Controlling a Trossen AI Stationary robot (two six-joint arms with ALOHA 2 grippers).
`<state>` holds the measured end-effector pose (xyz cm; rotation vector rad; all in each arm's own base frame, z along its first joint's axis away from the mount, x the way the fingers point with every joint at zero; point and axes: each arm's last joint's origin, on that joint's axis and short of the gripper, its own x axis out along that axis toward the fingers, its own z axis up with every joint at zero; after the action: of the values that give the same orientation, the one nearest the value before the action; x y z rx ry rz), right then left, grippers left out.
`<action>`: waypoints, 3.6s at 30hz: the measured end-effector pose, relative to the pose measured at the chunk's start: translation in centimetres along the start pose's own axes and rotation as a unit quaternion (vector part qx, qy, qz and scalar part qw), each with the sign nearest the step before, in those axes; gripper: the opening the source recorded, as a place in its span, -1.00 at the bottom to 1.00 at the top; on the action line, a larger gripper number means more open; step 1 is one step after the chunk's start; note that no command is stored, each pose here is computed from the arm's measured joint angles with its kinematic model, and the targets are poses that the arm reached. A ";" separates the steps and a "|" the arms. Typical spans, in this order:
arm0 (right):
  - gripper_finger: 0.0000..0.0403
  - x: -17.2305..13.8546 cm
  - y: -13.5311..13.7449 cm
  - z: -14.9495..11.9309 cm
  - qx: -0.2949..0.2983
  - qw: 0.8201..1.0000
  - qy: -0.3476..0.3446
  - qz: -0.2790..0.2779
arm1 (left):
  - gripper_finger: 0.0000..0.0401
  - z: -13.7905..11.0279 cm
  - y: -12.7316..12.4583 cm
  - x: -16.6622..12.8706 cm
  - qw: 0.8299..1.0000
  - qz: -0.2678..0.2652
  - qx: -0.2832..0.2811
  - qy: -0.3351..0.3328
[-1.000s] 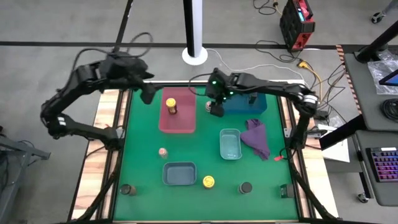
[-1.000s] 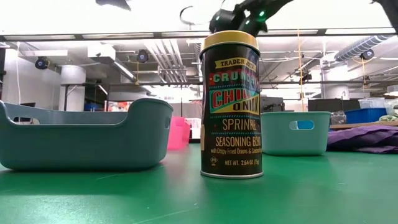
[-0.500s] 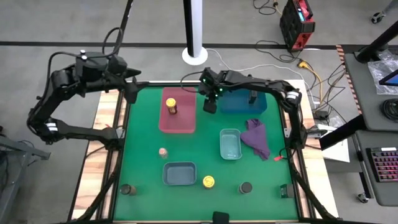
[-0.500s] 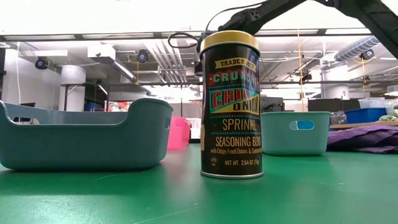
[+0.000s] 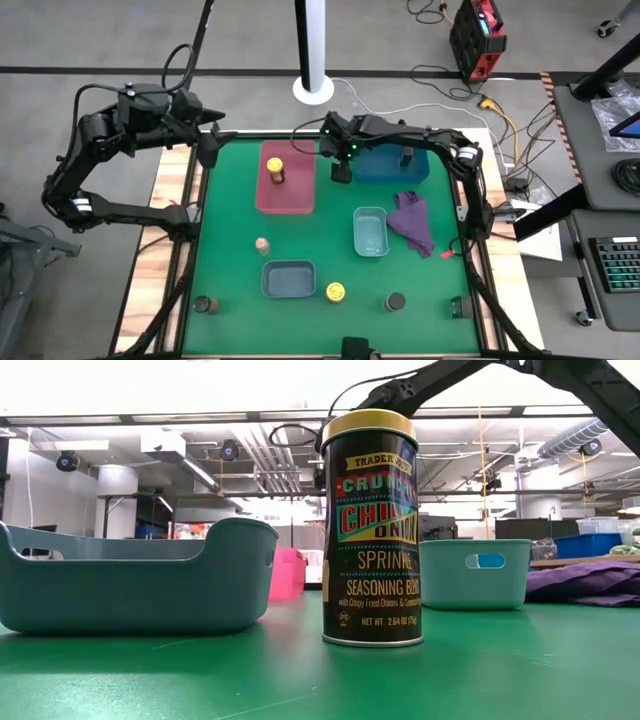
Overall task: Sort spices by type
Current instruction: Put the top brown seasoning bottle into the small light blue bin
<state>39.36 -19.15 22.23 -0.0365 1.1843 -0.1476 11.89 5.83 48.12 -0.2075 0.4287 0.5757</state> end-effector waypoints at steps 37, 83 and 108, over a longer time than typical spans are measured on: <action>-0.18 5.1 0.0 -1.1 0.063 0.996 0.058 0.027 | 0.51 0.4 -0.2 1.7 1.000 0.016 0.003 0.014; -0.18 -8.2 17.3 -10.4 0.065 0.993 0.055 0.084 | 0.51 0.5 -0.3 2.4 1.000 0.016 0.013 0.018; -0.18 -3.0 17.7 -11.5 0.055 0.996 0.045 0.045 | 0.51 1.1 -0.7 4.7 0.999 0.017 0.014 0.024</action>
<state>29.34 -0.68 18.74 0.1212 1.2638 -0.1355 16.14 7.86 47.07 -0.1882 0.4877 0.5979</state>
